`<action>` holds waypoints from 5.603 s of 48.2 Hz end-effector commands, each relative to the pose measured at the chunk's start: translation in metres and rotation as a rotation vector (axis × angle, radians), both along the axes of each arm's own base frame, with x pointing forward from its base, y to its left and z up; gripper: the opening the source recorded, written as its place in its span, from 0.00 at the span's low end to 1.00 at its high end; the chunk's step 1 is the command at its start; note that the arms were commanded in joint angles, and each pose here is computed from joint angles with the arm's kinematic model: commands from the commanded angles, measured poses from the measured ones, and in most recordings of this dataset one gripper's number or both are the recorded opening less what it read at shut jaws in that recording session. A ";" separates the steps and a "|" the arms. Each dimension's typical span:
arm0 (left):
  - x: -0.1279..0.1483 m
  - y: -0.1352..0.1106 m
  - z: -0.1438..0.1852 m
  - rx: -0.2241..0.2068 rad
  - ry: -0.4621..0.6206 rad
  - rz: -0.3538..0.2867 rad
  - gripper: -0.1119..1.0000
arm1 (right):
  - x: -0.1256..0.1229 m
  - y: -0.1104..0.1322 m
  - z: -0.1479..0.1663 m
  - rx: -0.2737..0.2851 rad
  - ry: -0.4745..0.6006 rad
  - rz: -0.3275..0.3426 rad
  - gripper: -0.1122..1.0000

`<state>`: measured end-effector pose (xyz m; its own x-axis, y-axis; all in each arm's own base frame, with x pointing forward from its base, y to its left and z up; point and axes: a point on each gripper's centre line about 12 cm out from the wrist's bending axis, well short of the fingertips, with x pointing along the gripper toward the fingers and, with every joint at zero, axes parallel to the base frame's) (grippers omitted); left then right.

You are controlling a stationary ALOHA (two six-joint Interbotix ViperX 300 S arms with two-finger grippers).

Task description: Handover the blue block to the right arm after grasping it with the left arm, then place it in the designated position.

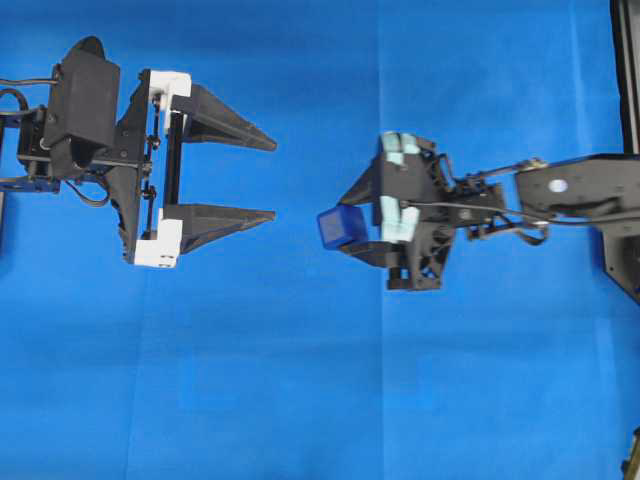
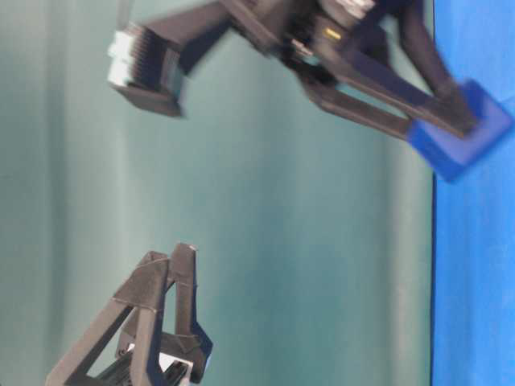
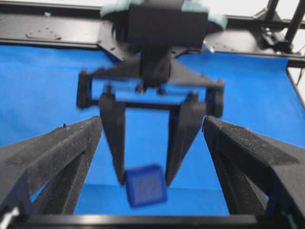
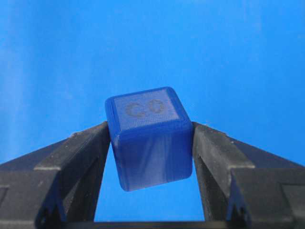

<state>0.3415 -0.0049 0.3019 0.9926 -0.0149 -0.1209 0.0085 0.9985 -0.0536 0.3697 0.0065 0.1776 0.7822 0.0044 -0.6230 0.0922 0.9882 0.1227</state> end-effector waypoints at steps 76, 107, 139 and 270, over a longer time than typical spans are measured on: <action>0.000 -0.002 0.014 -0.001 -0.034 -0.005 0.93 | 0.063 -0.005 -0.050 0.050 -0.067 0.030 0.44; 0.000 -0.004 0.015 -0.001 -0.035 -0.011 0.93 | 0.068 -0.006 -0.041 0.061 -0.089 0.015 0.91; 0.000 -0.007 0.016 -0.001 -0.037 -0.021 0.93 | 0.021 -0.011 0.051 0.009 -0.145 -0.031 0.83; 0.001 -0.007 0.020 -0.001 -0.048 -0.021 0.93 | -0.083 -0.005 0.132 0.008 -0.526 0.032 0.81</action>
<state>0.3429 -0.0117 0.3061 0.9924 -0.0343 -0.1178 0.0279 0.9981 -0.0550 0.2861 0.0014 0.3040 0.9852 0.0335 -0.1680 -0.0073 0.9880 0.1541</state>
